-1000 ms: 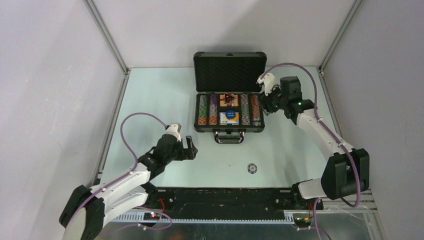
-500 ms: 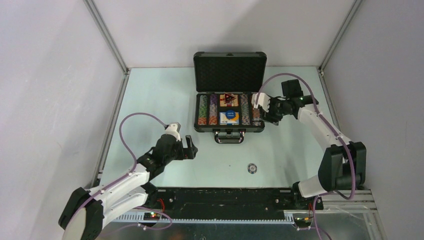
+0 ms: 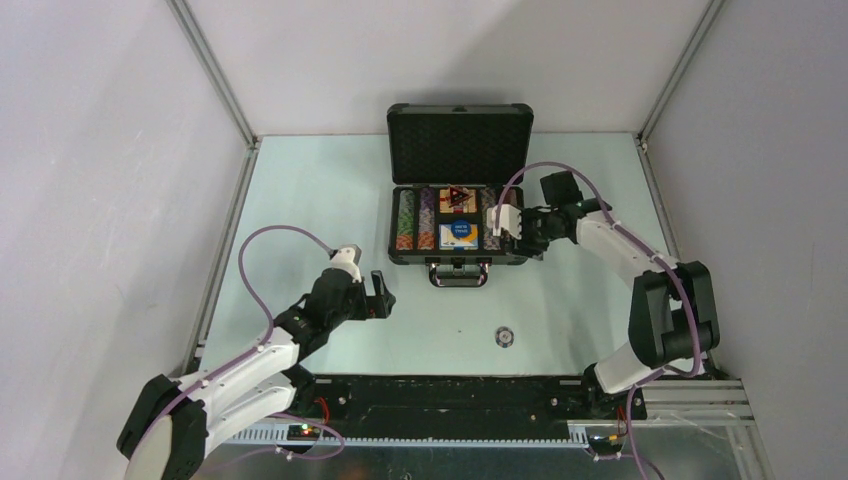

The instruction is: Pack up texas hold em set

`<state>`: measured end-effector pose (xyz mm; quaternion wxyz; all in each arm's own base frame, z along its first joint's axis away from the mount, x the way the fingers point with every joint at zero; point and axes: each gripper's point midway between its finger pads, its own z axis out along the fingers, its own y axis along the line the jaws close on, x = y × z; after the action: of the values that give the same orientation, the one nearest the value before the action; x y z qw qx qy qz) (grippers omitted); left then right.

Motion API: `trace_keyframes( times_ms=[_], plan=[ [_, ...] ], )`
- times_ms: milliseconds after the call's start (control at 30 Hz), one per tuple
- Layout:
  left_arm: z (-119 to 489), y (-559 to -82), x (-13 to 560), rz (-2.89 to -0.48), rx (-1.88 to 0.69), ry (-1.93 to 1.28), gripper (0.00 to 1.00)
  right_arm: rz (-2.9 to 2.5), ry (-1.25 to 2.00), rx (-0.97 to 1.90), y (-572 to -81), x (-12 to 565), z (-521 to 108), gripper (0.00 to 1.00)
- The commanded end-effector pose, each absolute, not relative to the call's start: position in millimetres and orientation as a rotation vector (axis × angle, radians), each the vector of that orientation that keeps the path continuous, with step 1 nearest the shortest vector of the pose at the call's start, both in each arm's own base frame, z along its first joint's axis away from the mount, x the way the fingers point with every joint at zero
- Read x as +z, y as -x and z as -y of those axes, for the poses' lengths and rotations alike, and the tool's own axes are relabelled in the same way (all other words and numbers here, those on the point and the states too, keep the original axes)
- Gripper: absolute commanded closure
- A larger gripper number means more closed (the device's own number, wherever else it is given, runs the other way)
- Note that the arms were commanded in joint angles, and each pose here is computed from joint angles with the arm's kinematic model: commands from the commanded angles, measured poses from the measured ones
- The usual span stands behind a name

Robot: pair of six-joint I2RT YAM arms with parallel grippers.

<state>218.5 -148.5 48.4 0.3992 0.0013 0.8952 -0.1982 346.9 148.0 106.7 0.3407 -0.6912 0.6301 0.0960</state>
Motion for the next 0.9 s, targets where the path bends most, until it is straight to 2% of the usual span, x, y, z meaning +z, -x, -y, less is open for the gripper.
trace_keyframes(
  times_ms=[0, 867],
  plan=[
    [155.7, -232.2, 70.9, -2.192, -0.532, -0.02, 0.02, -1.578, 1.821, 0.263, -349.0, 100.1, -160.4, 0.37],
    [155.8, -232.3, 69.5, -2.198, -0.528, -0.021, 0.01, -1.589, 1.847, 0.158, -366.6, 87.4, -154.8, 0.38]
  ],
)
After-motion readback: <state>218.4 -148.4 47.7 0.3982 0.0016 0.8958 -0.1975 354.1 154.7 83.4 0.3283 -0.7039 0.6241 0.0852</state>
